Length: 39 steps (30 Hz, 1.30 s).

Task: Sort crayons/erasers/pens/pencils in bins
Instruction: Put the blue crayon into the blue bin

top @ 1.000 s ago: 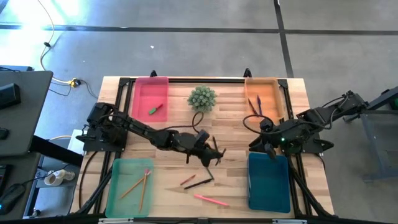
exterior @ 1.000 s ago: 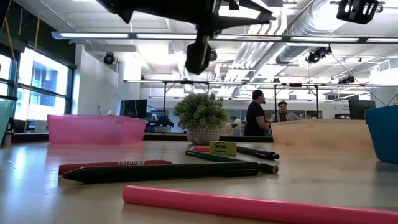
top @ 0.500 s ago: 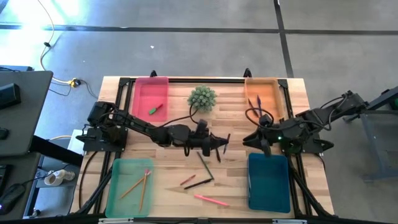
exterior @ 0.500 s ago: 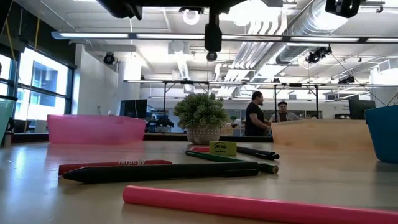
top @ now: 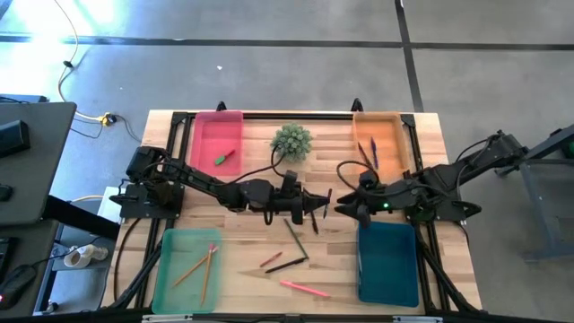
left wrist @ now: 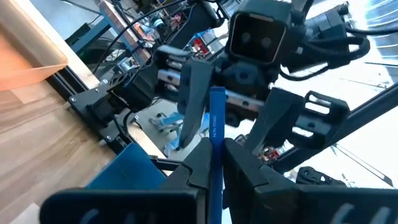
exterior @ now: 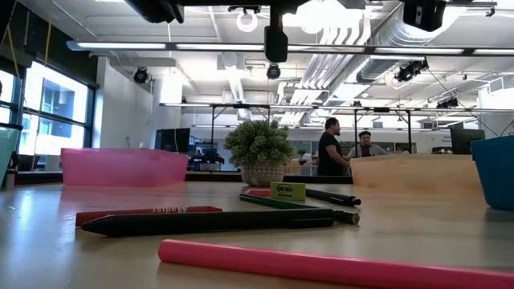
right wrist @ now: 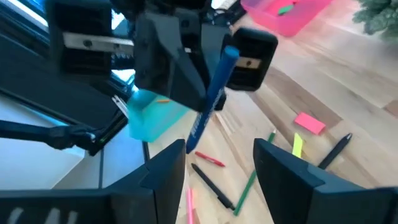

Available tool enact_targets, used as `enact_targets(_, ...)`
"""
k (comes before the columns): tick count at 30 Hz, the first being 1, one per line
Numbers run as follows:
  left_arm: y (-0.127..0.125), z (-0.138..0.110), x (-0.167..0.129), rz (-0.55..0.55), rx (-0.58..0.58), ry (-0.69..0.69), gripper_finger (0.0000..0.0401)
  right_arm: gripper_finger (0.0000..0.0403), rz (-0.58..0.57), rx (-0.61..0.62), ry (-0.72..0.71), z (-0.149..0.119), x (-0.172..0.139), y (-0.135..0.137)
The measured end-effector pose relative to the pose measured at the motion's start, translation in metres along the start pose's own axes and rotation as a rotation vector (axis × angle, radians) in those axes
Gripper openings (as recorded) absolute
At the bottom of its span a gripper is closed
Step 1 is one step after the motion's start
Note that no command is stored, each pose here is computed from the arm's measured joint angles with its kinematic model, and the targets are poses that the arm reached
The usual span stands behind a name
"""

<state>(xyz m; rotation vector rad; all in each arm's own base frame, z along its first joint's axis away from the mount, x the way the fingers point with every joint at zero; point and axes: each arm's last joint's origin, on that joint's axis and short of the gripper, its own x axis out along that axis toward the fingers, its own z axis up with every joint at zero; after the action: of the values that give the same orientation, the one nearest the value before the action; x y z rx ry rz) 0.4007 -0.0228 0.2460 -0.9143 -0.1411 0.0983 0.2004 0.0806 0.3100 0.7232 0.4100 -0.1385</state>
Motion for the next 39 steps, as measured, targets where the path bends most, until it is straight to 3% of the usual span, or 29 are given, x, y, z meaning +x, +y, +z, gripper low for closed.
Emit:
enact_targets(16, 0.0, 0.0, 0.0, 0.004, 0.019, -0.001, 0.0014, 0.0178, 0.004, -0.011, -0.023, -0.004, 0.037, 0.004)
enact_targets(31, 0.001, 0.0, 0.0, 0.011, 0.035, -0.007, 0.0014, 0.0023, 0.018, -0.011, -0.002, -0.002, 0.038, 0.003)
enact_targets(39, 0.001, -0.001, 0.0, 0.017, 0.059, -0.002, 0.0014, 0.0008, 0.005, -0.016, 0.007, -0.002, 0.038, 0.001)
